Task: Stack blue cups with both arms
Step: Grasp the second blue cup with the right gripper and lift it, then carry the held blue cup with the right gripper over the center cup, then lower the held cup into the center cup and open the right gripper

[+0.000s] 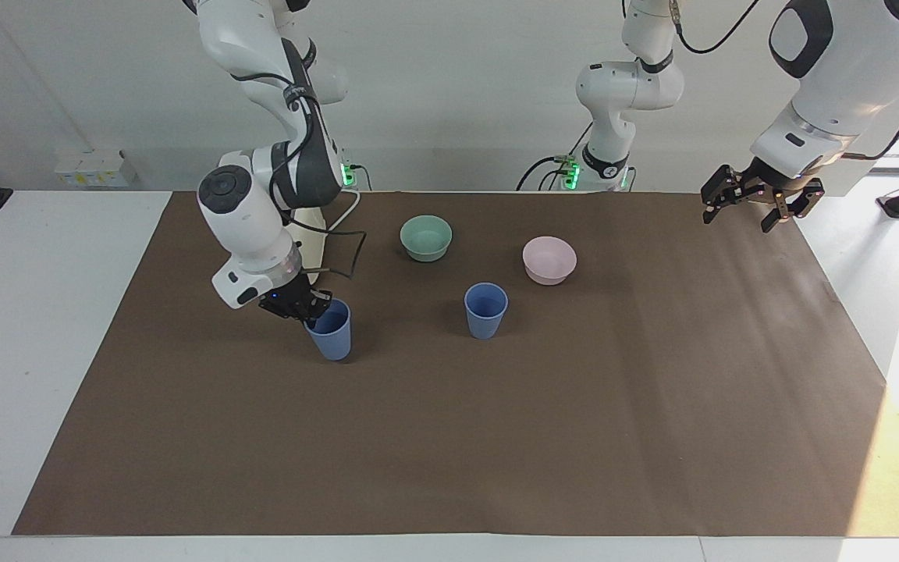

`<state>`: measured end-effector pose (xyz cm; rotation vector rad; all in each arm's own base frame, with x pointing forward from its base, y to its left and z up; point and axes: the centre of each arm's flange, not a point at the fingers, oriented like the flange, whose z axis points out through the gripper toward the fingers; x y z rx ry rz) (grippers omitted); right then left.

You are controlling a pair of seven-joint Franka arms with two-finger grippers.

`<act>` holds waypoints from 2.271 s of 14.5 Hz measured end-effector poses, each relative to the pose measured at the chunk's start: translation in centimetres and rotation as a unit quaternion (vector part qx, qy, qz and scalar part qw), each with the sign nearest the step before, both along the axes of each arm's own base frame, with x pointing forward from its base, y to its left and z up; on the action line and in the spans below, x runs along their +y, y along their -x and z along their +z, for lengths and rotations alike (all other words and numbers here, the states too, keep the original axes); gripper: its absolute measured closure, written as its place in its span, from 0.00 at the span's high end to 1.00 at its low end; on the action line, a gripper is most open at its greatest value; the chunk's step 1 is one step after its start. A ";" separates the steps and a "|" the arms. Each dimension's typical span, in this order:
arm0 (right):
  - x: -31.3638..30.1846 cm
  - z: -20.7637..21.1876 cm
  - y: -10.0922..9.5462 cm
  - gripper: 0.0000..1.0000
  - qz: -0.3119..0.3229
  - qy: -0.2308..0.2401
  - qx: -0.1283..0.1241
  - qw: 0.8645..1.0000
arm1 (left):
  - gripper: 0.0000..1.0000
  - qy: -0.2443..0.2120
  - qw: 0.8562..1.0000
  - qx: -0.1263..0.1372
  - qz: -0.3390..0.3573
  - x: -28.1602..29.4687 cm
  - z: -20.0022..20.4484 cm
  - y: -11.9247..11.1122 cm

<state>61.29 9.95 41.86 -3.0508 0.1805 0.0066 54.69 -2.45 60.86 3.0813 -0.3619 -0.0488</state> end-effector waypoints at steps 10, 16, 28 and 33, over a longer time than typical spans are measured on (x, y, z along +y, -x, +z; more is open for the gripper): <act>17.9 11.1 3.2 0.04 -0.028 -0.020 -0.009 0.999 | 1.00 0.000 1.000 -0.006 0.000 0.0 0.5 0.2; 25.3 12.9 5.5 0.04 -0.045 -0.038 -0.018 0.998 | 1.00 0.001 1.000 -0.015 0.004 0.4 1.3 0.2; 27.5 5.1 5.8 0.04 -0.037 -0.018 0.017 0.999 | 1.00 0.001 1.000 -0.014 0.002 0.2 1.2 0.2; 27.4 3.9 6.0 0.04 -0.038 -0.015 0.020 0.999 | 1.00 0.001 1.000 -0.014 0.002 0.1 1.2 0.2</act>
